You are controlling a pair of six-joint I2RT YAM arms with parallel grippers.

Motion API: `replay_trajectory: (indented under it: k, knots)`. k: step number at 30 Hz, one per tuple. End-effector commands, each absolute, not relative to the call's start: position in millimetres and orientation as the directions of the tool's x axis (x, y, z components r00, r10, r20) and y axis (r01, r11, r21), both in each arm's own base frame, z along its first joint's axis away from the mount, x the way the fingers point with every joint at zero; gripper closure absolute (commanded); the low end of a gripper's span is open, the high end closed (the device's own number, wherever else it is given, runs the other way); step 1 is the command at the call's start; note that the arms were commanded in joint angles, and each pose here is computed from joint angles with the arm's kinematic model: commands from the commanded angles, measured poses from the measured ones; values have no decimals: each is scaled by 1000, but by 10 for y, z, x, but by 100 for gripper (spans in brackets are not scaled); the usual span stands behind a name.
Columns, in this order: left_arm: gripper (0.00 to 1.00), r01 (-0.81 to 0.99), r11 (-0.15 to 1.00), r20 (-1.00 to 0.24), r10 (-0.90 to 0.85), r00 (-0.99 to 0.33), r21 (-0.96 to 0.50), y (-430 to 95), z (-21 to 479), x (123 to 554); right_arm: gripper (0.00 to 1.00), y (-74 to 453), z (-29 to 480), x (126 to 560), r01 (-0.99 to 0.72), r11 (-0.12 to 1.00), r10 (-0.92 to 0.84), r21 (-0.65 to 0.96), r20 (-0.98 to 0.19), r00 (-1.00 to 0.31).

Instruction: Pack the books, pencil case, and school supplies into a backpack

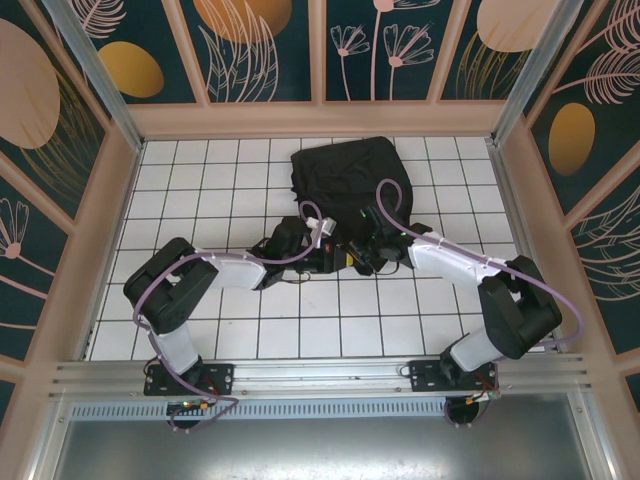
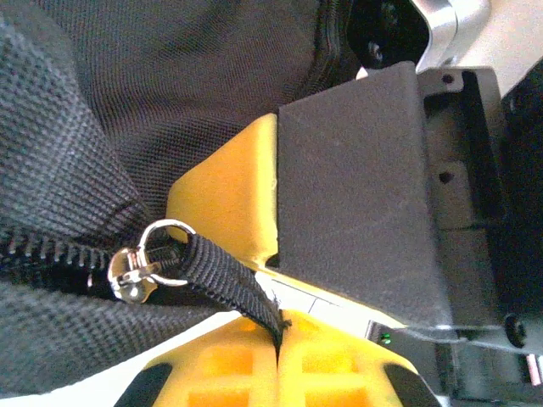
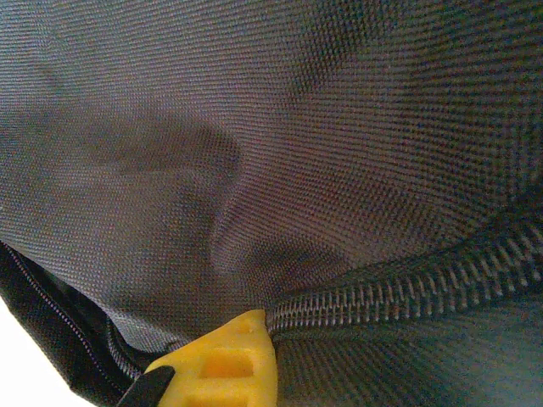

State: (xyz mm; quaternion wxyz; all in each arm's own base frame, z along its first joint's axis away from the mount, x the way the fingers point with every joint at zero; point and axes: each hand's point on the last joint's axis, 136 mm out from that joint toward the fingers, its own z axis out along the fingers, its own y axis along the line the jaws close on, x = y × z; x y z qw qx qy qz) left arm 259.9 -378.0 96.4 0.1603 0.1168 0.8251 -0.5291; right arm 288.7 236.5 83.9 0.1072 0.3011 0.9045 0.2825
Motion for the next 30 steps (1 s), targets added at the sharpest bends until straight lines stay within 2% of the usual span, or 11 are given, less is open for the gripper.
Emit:
replay_trajectory:
  k: [1,7,11,15,23,30]
  knots:
    - [100,397,434,-425,36,-904,-809,-3781,1053,2616,100,2342,806,2862,488,670,604,559,-29,-796]
    - [100,430,504,-467,59,-882,-749,-3601,1191,2582,100,2211,743,2824,472,724,584,503,-82,-808]
    - [100,428,508,-472,46,-880,-748,-3531,1304,2598,100,2111,692,2789,457,758,565,464,-119,-816]
    - [100,391,499,-450,3,-893,-773,-3480,1427,2703,100,2051,707,2773,435,782,546,446,-152,-824]
    - [100,326,403,-386,-77,-919,-855,-3449,1784,2884,100,1952,762,2772,397,822,508,409,-210,-835]
    - [100,278,418,-355,-119,-927,-865,-3322,1792,3007,100,1831,818,2785,378,850,485,367,-266,-833]
